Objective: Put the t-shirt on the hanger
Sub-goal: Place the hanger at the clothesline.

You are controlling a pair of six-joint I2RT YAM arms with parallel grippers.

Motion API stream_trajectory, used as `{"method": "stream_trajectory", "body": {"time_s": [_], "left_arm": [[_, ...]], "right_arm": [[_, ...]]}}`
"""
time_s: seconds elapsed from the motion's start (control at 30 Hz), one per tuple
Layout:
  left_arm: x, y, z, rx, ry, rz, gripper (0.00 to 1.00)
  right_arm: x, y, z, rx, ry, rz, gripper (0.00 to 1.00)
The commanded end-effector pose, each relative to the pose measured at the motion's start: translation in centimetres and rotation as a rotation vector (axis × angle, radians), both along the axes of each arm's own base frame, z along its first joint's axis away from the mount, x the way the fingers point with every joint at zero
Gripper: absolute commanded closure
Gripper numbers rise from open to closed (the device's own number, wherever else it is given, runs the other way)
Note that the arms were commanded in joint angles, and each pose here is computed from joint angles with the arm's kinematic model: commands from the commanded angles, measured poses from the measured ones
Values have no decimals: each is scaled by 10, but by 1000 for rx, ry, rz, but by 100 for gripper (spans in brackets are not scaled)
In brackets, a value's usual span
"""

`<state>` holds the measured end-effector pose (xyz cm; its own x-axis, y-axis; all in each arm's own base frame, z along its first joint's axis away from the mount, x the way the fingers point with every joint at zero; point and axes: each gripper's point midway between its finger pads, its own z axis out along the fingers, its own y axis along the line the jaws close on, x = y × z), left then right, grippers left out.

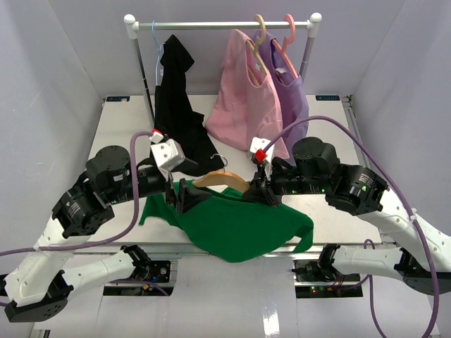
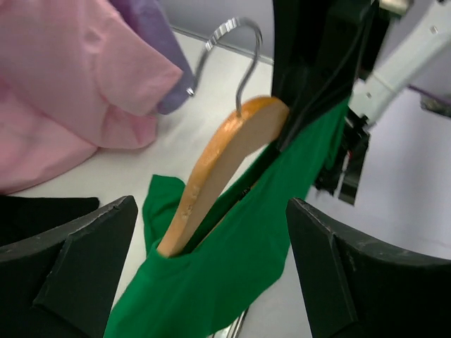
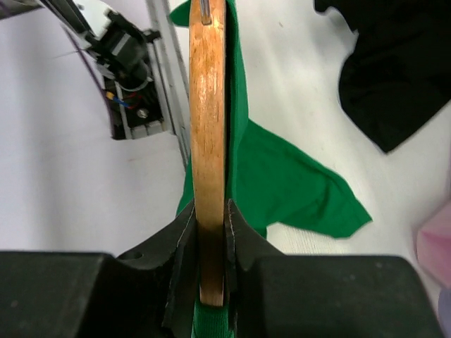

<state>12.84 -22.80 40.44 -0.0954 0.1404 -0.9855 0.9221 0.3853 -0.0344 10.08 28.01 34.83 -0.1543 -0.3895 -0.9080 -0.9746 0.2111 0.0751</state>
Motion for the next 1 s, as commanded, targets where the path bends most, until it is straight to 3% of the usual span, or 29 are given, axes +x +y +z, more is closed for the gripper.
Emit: {"method": "stream_trajectory", "body": {"time_s": [0.0,0.17,0.4,0.7,0.87,0.97], "left_arm": [[31,37,52,-154,2,326,2],[34,54,67,-270,63,438,2],[58,50,-4,-227,173,561,2],[72,65,-20,-367,202,698,2],[70,66,-27,-328,183,686,2],[62,68,-23,-332,177,658,2]], "right_arm": [[26,-19,-15,-56,10,-221,92],[59,-35,-22,-178,15,-452,92],[105,-24,7,-223,-10,-688,92],[168,24,56,-131,-63,-872,92],[210,27,59,-87,-78,-974,92],[228,31,74,24,-101,-1016,92]]}}
